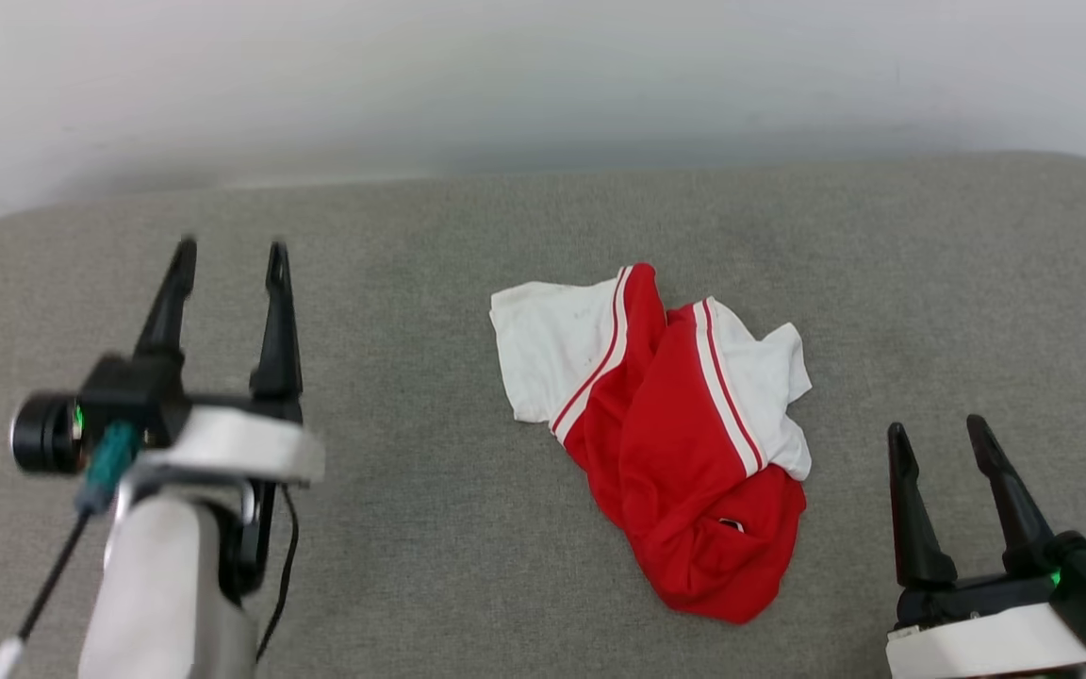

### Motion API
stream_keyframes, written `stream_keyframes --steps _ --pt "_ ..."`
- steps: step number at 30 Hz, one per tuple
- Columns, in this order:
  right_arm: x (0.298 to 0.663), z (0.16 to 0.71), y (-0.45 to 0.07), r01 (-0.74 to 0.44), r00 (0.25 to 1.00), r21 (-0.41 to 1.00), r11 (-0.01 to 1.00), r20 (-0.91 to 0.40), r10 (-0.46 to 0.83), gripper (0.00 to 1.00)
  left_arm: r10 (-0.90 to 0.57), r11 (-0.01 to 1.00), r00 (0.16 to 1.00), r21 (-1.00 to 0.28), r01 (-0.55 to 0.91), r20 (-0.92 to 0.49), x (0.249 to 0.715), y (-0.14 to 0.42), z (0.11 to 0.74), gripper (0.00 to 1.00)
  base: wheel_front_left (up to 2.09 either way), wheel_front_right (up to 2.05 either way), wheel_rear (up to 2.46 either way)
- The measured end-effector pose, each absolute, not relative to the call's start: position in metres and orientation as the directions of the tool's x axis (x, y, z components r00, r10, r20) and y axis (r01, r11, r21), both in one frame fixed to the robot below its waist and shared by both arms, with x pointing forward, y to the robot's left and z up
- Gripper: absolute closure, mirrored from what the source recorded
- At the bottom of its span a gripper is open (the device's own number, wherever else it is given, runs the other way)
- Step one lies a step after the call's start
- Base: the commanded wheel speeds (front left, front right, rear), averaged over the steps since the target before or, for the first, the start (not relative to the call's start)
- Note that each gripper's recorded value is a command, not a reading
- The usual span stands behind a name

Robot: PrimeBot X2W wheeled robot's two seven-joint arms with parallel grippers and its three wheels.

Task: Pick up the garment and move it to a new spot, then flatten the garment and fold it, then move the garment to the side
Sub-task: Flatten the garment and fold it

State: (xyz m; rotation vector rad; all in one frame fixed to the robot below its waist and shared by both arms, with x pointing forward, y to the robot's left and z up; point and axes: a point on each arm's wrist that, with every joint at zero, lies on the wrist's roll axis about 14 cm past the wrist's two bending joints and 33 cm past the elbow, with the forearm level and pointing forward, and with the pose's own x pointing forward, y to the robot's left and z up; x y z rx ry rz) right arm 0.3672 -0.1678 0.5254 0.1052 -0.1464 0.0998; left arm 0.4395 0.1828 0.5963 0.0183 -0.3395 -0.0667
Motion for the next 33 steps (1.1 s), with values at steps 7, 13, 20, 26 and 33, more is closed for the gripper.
stream_keyframes --steps 7,13,20,26,33 --pt "0.385 0.514 -0.173 -0.090 0.990 0.090 0.992 0.121 0.079 0.00 -0.203 0.979 0.919 0.098 0.180 0.339 0.509 0.152 0.624 0.00 0.00 0.00 0.00" --pt "0.398 0.506 -0.178 -0.073 0.993 0.083 0.994 0.104 0.064 0.00 -0.310 0.949 0.924 0.136 0.286 0.223 0.556 0.122 0.623 0.00 0.00 0.00 0.00" --pt "0.408 0.495 -0.190 -0.038 0.996 0.068 0.997 0.078 0.032 0.00 -0.492 0.845 0.863 0.174 0.505 -0.116 0.579 0.068 0.579 0.00 0.00 0.00 0.00" --pt "0.417 0.491 -0.192 -0.033 0.997 0.063 0.997 0.072 0.029 0.00 -0.529 0.734 0.698 0.153 0.662 -0.482 0.567 0.050 0.523 0.00 0.00 0.00 0.00" --pt "0.428 0.479 -0.196 -0.022 0.999 0.058 0.998 0.050 0.019 0.00 -0.454 0.620 0.411 0.051 0.783 -0.791 0.539 0.045 0.453 0.00 0.00 0.00 0.00"
